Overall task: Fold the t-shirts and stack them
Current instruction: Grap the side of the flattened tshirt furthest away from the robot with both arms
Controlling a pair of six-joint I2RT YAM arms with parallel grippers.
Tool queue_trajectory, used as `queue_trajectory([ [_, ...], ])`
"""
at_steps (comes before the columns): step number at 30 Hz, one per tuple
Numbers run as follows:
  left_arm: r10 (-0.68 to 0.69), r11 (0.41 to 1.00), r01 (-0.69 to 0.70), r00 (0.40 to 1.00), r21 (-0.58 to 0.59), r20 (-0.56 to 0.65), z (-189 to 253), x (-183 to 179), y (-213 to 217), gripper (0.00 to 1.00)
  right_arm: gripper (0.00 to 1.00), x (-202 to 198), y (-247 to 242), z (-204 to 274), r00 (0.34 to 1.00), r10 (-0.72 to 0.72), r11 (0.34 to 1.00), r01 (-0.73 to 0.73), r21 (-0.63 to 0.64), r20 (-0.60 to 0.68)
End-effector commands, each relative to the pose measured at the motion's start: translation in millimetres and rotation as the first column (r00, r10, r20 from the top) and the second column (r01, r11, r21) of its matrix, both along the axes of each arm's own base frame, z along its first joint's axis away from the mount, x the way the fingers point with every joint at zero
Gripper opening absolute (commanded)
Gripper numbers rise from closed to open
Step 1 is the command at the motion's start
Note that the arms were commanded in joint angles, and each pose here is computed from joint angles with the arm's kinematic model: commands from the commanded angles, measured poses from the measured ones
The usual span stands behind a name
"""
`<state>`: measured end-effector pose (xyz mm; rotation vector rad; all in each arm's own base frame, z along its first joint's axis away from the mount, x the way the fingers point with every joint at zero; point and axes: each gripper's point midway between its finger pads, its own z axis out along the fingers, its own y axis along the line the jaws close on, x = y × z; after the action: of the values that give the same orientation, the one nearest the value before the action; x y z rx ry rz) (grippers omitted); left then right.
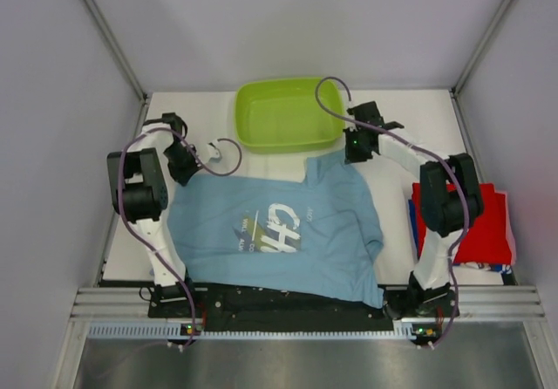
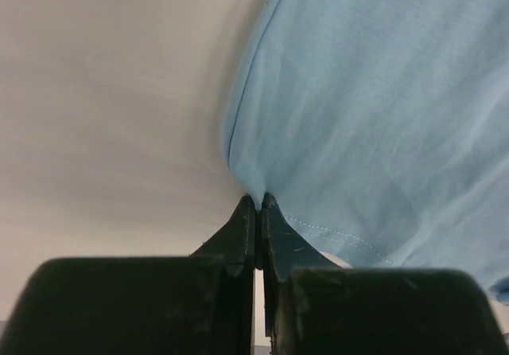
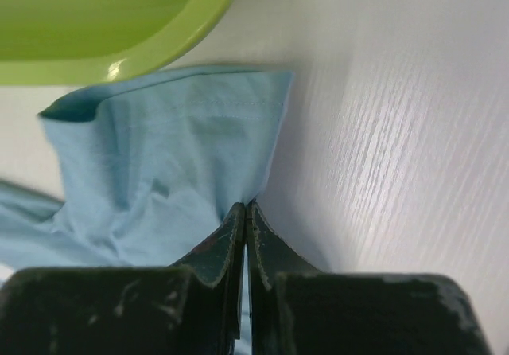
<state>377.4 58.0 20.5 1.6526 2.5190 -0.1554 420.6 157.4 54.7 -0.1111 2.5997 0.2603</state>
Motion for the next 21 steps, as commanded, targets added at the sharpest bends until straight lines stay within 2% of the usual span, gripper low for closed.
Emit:
queue_trajectory([
  [1, 0.092, 0.995, -0.095, 0.992, 0.032, 0.089, 16, 10, 8, 0.00, 0.00, -10, 13, 63, 0.992, 0.049, 0.992, -0.061, 0.108, 0.118],
  [5, 0.122, 0.992, -0.122, 0.975, -0.011, 0.183, 49, 12, 2, 0.00, 0.00, -29, 9, 81, 0.987, 0.056, 0.989, -0.075, 0.125, 0.153],
  [12, 0.110, 0.994, -0.107, 0.950, -0.028, 0.292, 89, -17, -6, 0.00, 0.00, -61, 9, 109, 0.975, 0.085, 0.976, -0.122, 0.180, 0.204],
  [17, 0.062, 0.995, -0.089, 0.924, 0.055, 0.377, 107, -51, 4, 0.00, 0.00, -121, 10, 122, 0.975, 0.145, 0.948, -0.186, 0.258, 0.169],
  [21, 0.010, 0.990, -0.065, 0.914, 0.123, 0.405, 106, -82, 10, 0.00, 0.00, -185, 2, 116, 0.983, 0.168, 0.932, -0.184, 0.312, 0.076],
])
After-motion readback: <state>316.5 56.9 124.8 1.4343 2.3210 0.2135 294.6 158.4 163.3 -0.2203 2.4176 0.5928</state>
